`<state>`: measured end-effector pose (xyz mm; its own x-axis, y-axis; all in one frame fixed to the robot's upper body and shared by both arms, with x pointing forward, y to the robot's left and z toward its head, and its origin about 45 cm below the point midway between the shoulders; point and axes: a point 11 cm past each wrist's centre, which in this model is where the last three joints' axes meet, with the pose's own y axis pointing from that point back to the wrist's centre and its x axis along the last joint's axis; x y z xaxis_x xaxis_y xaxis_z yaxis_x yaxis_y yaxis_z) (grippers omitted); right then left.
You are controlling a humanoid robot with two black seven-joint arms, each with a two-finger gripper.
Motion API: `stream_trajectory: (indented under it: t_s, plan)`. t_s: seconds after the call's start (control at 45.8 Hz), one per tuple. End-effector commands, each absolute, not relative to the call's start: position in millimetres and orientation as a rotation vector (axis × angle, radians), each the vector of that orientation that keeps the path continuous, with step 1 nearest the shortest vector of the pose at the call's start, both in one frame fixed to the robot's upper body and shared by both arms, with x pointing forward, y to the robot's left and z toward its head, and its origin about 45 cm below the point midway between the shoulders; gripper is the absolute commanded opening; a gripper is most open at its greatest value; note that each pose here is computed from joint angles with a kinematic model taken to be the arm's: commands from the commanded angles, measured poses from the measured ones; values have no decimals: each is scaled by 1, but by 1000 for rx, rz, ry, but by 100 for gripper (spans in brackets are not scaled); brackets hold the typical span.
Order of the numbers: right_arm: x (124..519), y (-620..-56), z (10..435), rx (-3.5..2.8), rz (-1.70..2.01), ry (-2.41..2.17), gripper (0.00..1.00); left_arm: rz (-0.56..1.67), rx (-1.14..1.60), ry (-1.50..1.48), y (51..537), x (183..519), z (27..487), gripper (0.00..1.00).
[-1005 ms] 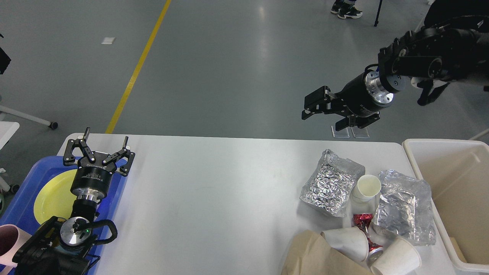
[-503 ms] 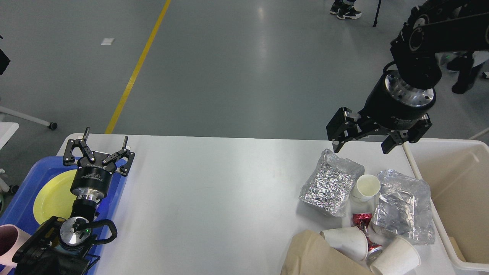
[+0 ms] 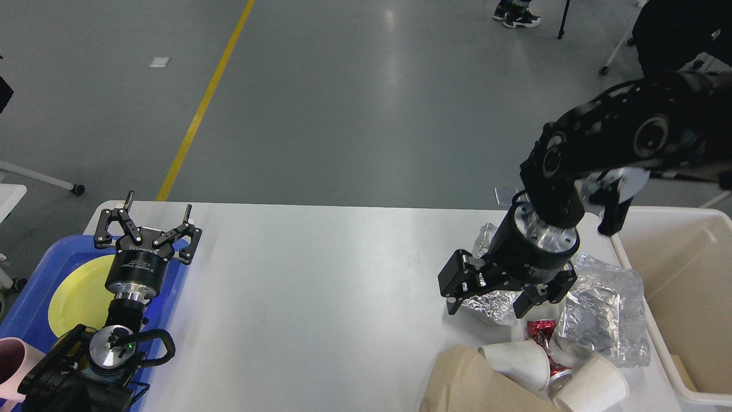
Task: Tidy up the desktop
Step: 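Lower the right gripper toward the brown paper bag, then close the right gripper on the brown paper bag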
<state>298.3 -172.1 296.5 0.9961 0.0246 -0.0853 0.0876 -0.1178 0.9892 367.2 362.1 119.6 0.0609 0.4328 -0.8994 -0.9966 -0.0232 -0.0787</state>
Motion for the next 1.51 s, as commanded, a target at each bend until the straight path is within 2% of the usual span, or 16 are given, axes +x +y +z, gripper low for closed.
stream_trajectory:
  t_s: [0.0,0.131,0.35,0.918,1.289,1.377,1.486]
  plan:
    - [283,-163,244,1657,-90,82,100,1363,-936,805,362,368,120,96]
    - [259,-145,199,1631,-100,127,100,1365,-935,806,362,368,120,96]
    - [257,-152,148,1593,-144,32,100,1363,-936,805,362,368,120,96]
    - [262,-148,91,1630,-290,-101,100,1365,-935,806,362,367,120,96]
    - [253,-143,77,1622,-220,-29,100,1365,-935,806,362,367,120,96]
    - [247,-142,74,1619,-203,4,91,1365,-935,806,362,367,120,96]
    - [236,-137,68,1623,-216,31,63,1365,-935,806,362,367,120,96]
